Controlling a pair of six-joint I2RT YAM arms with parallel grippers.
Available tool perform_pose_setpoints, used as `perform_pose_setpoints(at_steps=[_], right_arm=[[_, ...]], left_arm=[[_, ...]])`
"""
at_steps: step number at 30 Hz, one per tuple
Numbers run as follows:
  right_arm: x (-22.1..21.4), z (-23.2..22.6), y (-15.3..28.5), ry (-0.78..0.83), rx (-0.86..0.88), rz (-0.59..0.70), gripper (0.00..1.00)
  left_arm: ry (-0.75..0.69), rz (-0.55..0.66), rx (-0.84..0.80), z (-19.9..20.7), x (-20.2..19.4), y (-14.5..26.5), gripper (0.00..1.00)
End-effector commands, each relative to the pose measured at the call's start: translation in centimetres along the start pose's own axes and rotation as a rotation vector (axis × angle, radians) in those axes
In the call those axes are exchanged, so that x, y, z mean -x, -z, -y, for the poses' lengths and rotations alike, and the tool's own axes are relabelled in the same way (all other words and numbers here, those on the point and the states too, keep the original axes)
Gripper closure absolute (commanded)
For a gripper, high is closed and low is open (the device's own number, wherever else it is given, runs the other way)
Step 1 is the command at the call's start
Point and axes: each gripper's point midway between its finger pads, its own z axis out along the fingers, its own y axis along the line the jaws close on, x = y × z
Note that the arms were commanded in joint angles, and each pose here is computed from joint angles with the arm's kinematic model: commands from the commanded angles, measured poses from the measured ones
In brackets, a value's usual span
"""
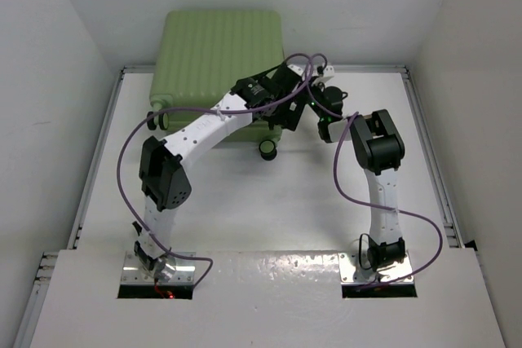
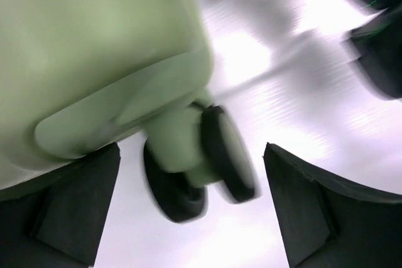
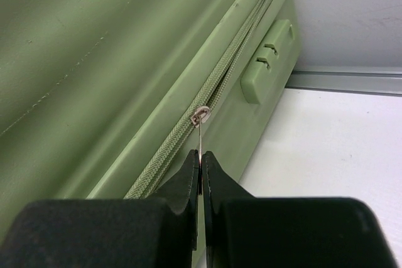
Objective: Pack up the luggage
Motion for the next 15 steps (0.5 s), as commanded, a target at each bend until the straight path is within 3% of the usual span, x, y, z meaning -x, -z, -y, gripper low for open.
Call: perform_pose_setpoints(at_steps=[1, 6, 7, 8, 10, 14, 15], right_arm=[[3.3, -1.2, -0.4, 0.022, 0.060, 0.070, 1.00], [3.3, -0.7, -0.6, 0.018, 0.053, 0.069, 1.00], [3.5, -0.7, -0.7, 0.018, 0.057, 0.074, 1.00], [3.5, -0.6, -0.7, 0.017, 0.057, 0.072, 1.00], [3.6, -0.3, -0.7, 0.019, 0.054, 0.074, 1.00], [3.7, 0.1, -0.8, 0.017, 0.049, 0.074, 1.00], [3.8, 0.0, -0.9, 0.018, 0.052, 0.077, 1.00]], left_arm=[[-0.035, 0.240, -0.016, 1.6, 7.2, 1.3, 0.00], [-0.029, 0.134, 0.005, 2.0, 4.4, -2.0, 0.02], [0.008, 0.122, 0.021, 1.0, 4.3, -2.2, 0.07], [-0.002, 0.091, 0.038, 0.8, 3.2, -3.2, 0.19], [0.009, 0.078, 0.074, -0.1, 2.7, -3.9, 0.31], [0.034, 0.051, 0.108, -1.4, 2.1, -5.1, 0.31], [0.034, 0.050, 0.108, -1.4, 2.1, -5.1, 0.36]])
